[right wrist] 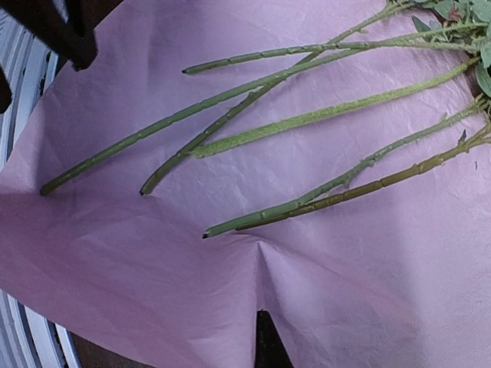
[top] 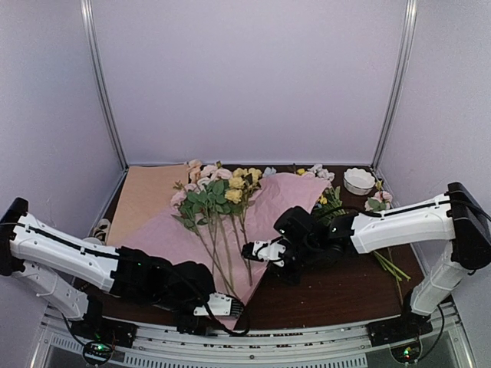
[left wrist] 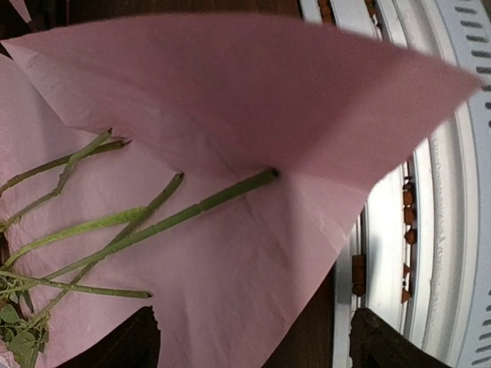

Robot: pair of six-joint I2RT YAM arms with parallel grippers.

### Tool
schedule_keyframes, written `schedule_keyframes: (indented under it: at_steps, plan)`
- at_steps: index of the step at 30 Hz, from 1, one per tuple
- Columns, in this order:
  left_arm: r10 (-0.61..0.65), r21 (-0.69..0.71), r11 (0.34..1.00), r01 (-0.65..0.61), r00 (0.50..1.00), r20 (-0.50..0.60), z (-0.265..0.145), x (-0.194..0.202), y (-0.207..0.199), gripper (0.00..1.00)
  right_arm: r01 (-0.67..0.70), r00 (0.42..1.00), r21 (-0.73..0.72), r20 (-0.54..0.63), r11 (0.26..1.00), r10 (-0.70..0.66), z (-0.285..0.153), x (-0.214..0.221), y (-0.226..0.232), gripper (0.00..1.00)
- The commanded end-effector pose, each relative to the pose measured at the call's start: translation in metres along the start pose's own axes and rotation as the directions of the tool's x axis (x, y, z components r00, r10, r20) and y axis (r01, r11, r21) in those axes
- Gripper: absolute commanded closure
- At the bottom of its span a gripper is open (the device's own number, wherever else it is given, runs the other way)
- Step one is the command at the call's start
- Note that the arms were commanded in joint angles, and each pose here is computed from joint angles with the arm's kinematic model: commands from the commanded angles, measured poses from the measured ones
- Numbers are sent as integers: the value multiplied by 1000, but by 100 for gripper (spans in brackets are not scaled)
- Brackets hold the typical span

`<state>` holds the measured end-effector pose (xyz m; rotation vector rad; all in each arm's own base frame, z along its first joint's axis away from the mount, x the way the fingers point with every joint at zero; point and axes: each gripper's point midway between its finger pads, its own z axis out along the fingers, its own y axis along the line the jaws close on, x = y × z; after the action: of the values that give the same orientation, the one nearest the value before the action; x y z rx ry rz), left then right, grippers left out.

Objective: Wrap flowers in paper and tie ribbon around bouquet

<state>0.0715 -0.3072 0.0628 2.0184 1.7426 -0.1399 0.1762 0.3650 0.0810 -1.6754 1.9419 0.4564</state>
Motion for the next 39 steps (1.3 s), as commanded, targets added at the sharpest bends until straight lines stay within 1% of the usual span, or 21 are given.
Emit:
schedule_keyframes:
  at_steps: [1, 3, 6, 9, 12, 13, 14, 15, 16, 18, 20, 21, 24, 26, 28, 29, 30, 33, 36, 37, 39]
  plan:
    - [-107, 7, 994, 109, 958, 267, -35, -54, 11, 10, -197, 980, -48, 11, 979, 198, 0, 2, -12, 100]
    - [-161, 9, 986, 167, 933, 321, -46, -61, 15, 8, -246, 969, -65, 23, 967, 247, 2, 3, -12, 100]
    - [-180, 55, 984, 172, 905, 387, -53, -76, 11, 7, -287, 956, -69, 41, 955, 291, 5, 1, -14, 100]
    - [-175, 107, 983, 146, 918, 355, -47, -89, 5, 7, -336, 941, -32, 40, 941, 337, 8, 2, -22, 100]
    - [-226, 150, 971, 186, 919, 322, -42, -96, 3, 7, -387, 920, -13, 52, 922, 388, 8, 1, -28, 100]
    - [-251, 165, 964, 206, 912, 324, -41, -97, 1, 7, -408, 911, -16, 55, 913, 409, 8, 1, -28, 100]
    - [-294, 152, 954, 257, 900, 323, -40, -97, 6, 7, -426, 903, -21, 58, 904, 426, 9, 1, -28, 100]
    - [-365, 118, 931, 345, 873, 323, -38, -95, 17, 6, -437, 897, -24, 61, 899, 438, 9, 1, -28, 100]
    - [-407, 109, 913, 393, 854, 325, -35, -96, 21, 5, -448, 891, -25, 65, 894, 449, 9, 1, -28, 100]
    - [-443, 113, 896, 429, 851, 282, -20, -96, 20, 6, -461, 885, -21, 66, 887, 461, 10, 5, -28, 100]
    - [-489, 77, 872, 484, 848, 205, -6, -91, 23, 7, -465, 882, -15, 74, 885, 465, 9, 8, -27, 100]
    - [-502, 67, 864, 499, 844, 187, -2, -90, 23, 7, -466, 881, -14, 76, 884, 466, 9, 10, -26, 100]
    - [-529, 81, 848, 524, 824, 204, 4, -97, 24, 8, -478, 875, -15, 80, 878, 478, 8, 15, -24, 100]
    - [-524, 92, 851, 517, 824, 214, 5, -104, 24, 11, -481, 873, -20, 79, 876, 481, 7, 17, -22, 100]
    - [-509, 95, 860, 501, 836, 203, 9, -109, 24, 18, -480, 874, -19, 80, 877, 480, 6, 18, -22, 100]
    - [-505, 94, 863, 497, 841, 193, 9, -109, 24, 24, -479, 874, -18, 85, 878, 479, 5, 19, -22, 100]
    - [-502, 94, 865, 493, 843, 192, 9, -111, 24, 32, -478, 874, -20, 93, 878, 477, 3, 18, -21, 100]
    - [-499, 84, 866, 493, 843, 201, 6, -112, 27, 60, -471, 874, -35, 114, 881, 472, -2, 14, -20, 99]
    - [-482, 73, 875, 479, 847, 223, 4, -115, 30, 94, -469, 872, -60, 124, 881, 473, -10, 9, -16, 89]
    - [-476, 68, 878, 474, 849, 228, 4, -116, 31, 100, -467, 872, -74, 128, 881, 473, -15, 7, -14, 85]
    - [-463, 52, 884, 464, 855, 232, 3, -116, 34, 100, -474, 866, -98, 132, 875, 483, -27, 4, -13, 75]
